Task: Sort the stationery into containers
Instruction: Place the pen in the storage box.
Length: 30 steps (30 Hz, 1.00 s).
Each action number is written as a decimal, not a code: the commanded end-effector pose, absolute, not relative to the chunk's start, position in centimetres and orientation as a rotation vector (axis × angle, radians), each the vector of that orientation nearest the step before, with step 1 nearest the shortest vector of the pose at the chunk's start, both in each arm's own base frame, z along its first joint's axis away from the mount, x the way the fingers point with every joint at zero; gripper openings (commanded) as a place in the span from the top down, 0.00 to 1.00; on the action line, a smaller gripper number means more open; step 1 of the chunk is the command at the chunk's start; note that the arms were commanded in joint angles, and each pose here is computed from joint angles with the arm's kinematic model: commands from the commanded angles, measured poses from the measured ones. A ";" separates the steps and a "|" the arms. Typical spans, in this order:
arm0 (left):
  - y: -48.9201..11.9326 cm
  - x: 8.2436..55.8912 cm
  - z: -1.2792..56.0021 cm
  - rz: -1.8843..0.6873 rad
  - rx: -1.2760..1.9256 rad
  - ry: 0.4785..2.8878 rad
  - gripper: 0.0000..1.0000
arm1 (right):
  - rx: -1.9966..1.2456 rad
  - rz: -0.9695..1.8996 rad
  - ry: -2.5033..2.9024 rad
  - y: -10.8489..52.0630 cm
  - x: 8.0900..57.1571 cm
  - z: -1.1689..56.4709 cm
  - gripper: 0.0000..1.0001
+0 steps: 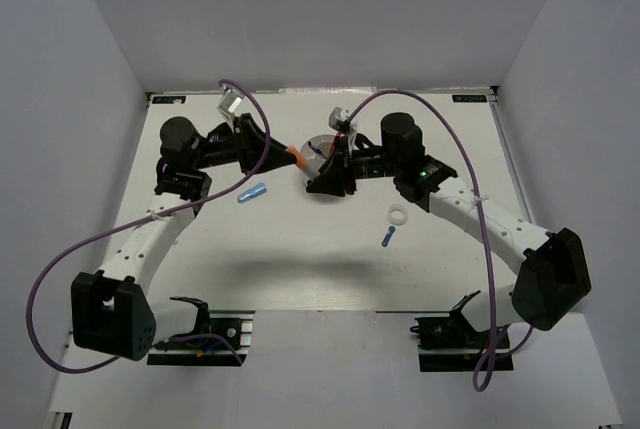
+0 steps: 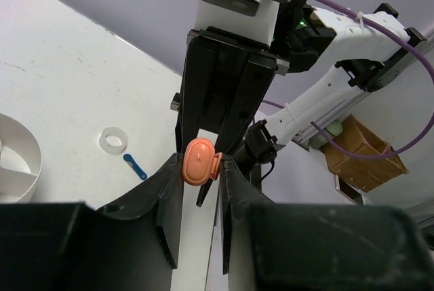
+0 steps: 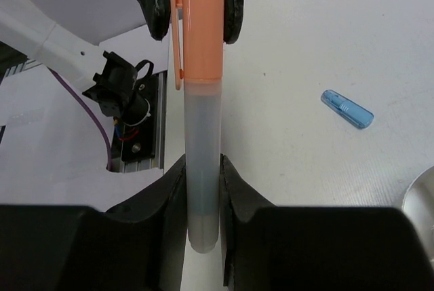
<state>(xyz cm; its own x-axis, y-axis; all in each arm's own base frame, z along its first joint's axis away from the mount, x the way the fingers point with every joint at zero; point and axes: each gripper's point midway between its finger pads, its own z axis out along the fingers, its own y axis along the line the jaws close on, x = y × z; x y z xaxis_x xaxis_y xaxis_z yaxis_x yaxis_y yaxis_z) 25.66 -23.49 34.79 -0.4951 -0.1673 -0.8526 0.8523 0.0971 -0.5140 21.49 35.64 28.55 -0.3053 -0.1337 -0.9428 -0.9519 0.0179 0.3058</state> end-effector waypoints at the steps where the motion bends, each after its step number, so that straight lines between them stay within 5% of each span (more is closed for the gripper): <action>1: -23.5 26.4 35.9 -1.516 0.672 1.536 1.00 | -1.160 1.354 1.429 36.2 21.9 31.9 0.89; 2: -23.5 26.6 35.9 -1.511 0.661 1.543 1.00 | -1.151 1.353 1.442 36.2 22.1 31.9 0.79; 3: -23.5 26.9 35.8 -1.511 0.645 1.563 1.00 | -1.140 1.349 1.458 36.3 22.4 31.7 0.53; 6: -23.2 28.1 36.0 -1.469 0.614 1.577 1.00 | -1.065 1.316 1.506 35.9 23.8 32.2 0.25; 13: -21.6 33.6 36.6 -1.276 0.458 1.614 1.00 | -0.882 1.164 1.606 32.4 28.8 32.6 0.17; 23: -15.1 46.6 30.1 -0.561 0.278 1.805 1.00 | -0.687 1.048 1.687 27.1 34.3 33.1 0.16; 30: -17.0 49.8 26.1 -0.595 0.297 1.873 1.00 | -0.627 0.890 1.584 23.6 38.5 37.7 0.16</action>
<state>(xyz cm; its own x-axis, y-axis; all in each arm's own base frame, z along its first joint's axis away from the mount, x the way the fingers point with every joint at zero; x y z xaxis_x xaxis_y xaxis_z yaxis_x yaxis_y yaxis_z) 48.95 -17.00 24.53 -0.4245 -0.1074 -0.8991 0.4614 0.8287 -0.3168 37.13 24.92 34.35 -0.3085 0.0552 -0.9496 -0.7982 0.5279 0.2900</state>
